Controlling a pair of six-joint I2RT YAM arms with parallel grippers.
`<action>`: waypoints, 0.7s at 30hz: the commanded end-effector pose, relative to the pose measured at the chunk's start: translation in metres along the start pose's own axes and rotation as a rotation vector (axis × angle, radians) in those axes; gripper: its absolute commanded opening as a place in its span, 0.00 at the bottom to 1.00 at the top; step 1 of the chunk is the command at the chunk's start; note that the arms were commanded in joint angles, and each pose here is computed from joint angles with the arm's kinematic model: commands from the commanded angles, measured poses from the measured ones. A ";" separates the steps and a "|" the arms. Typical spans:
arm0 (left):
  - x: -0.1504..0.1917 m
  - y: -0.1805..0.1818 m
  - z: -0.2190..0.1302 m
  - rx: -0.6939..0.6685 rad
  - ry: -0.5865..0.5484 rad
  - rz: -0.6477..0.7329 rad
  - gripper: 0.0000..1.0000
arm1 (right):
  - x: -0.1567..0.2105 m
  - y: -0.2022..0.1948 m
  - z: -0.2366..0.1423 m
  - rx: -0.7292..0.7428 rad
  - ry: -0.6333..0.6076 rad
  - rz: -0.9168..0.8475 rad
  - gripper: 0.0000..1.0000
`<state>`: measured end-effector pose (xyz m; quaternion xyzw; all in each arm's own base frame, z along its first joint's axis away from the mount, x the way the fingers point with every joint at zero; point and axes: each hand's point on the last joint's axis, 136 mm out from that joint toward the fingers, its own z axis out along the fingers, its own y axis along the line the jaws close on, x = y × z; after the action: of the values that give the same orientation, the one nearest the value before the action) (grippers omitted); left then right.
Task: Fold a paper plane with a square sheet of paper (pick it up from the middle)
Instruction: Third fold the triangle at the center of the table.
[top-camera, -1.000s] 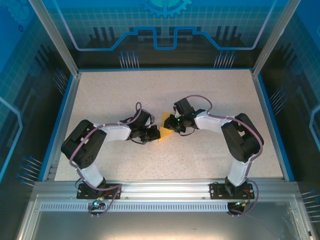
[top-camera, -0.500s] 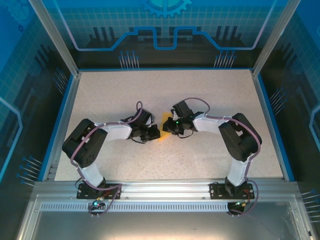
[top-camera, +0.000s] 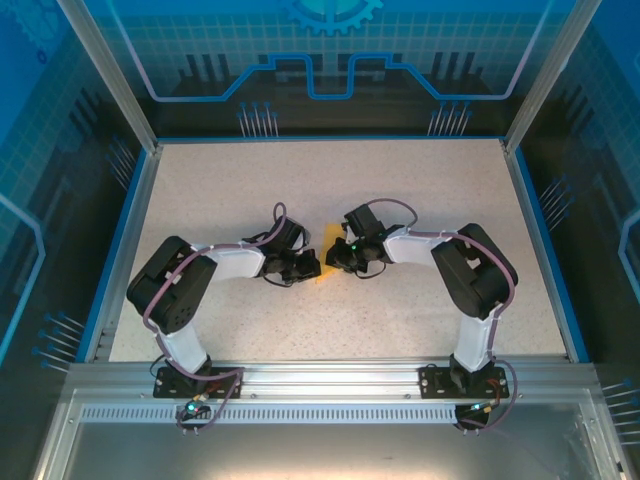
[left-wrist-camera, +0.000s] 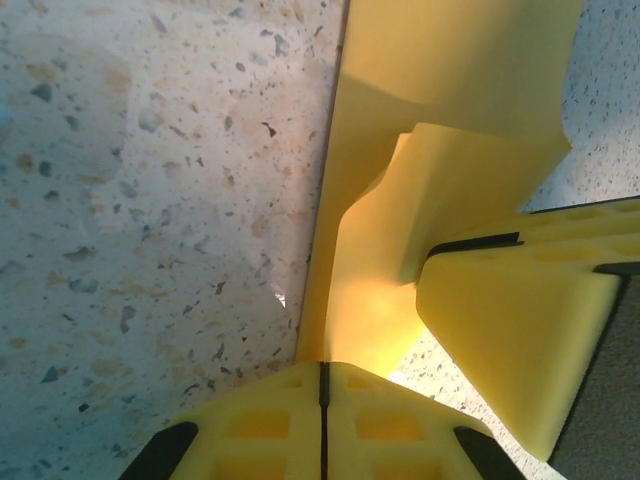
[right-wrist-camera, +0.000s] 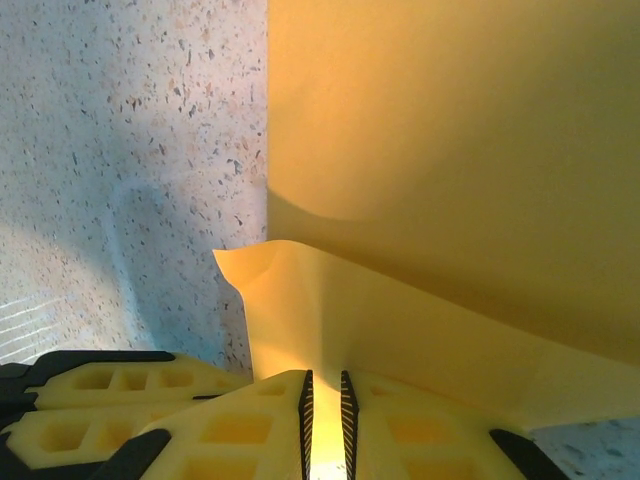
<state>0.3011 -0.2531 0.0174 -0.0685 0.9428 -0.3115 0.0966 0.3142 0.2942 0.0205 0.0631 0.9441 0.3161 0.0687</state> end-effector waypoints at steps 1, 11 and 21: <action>-0.004 0.004 0.004 -0.024 0.001 0.014 0.09 | 0.008 -0.009 0.007 0.033 0.029 0.021 0.18; -0.008 0.009 0.004 -0.050 -0.021 0.002 0.10 | 0.010 -0.026 0.011 0.092 0.028 0.064 0.18; -0.011 -0.009 -0.022 -0.001 -0.068 -0.007 0.29 | 0.015 -0.045 0.011 0.184 0.042 0.136 0.18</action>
<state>0.3053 -0.2503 0.0237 -0.0761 0.9428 -0.3056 0.1092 0.3141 0.2904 0.0128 0.0928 0.9471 0.3020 0.0562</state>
